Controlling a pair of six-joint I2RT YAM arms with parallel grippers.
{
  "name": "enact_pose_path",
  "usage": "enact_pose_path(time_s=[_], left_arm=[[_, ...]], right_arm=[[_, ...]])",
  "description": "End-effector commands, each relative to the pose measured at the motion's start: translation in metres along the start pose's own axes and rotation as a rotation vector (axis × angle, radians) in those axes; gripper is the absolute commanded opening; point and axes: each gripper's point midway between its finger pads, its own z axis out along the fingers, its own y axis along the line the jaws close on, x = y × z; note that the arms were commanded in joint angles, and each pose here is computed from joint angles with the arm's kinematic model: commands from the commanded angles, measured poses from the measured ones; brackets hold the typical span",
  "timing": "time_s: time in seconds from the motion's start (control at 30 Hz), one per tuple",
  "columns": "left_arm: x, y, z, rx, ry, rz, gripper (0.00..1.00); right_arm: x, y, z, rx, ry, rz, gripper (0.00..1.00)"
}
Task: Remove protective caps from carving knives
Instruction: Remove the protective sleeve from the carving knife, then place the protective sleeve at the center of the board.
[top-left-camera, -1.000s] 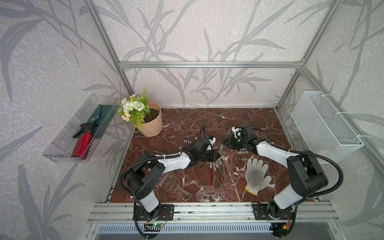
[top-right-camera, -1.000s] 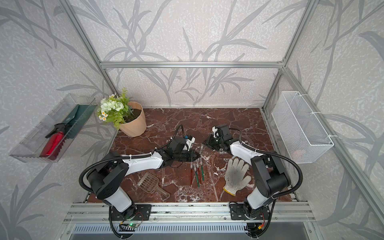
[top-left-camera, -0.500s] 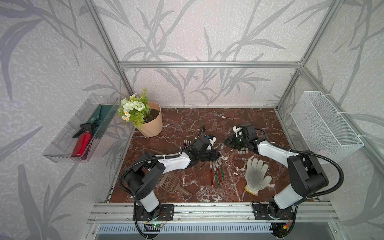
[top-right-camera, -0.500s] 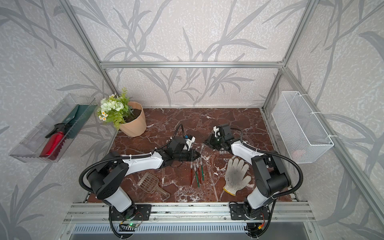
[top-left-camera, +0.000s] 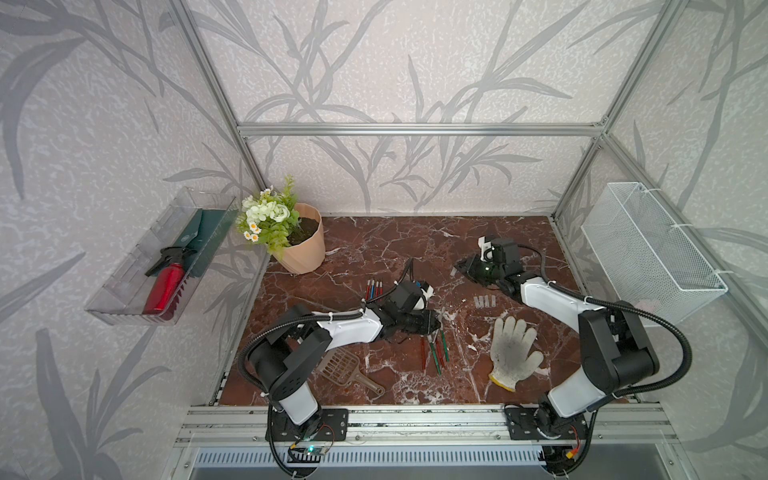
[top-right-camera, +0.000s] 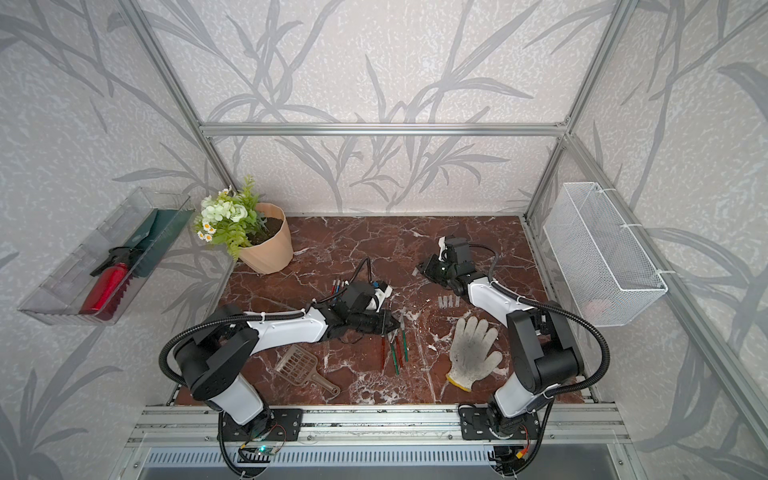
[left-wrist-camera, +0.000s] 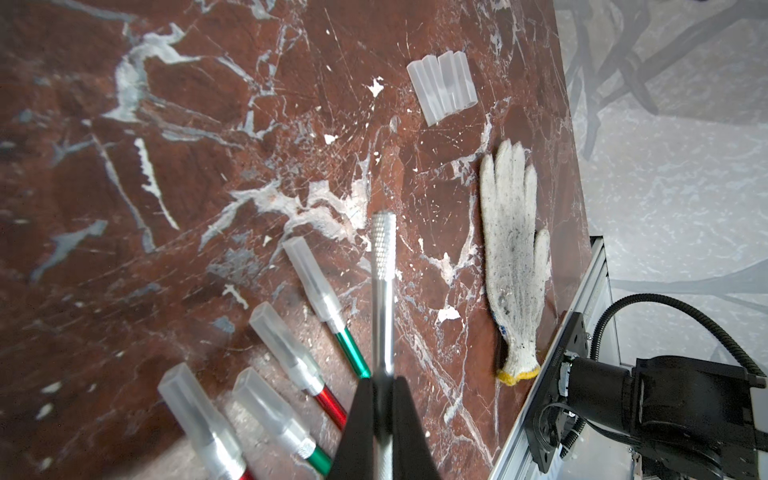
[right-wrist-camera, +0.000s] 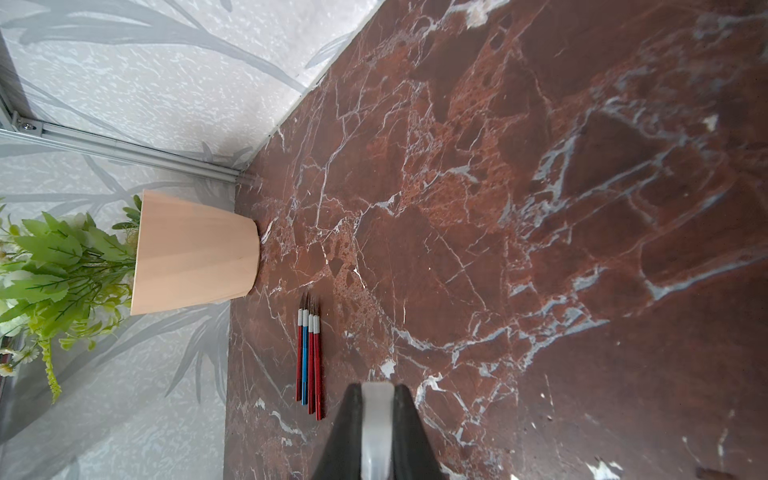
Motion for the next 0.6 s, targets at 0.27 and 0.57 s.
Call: enact_pose_path(time_s=[0.27, 0.57], left_arm=[[-0.016, -0.006, -0.007, 0.042, -0.088, -0.021, 0.00], [-0.026, 0.004, -0.023, 0.000, -0.126, -0.016, 0.00]], right_arm=[[0.026, -0.020, -0.046, 0.156, 0.147, -0.261, 0.08], [0.043, -0.046, -0.072, 0.354, 0.277, -0.389, 0.10]])
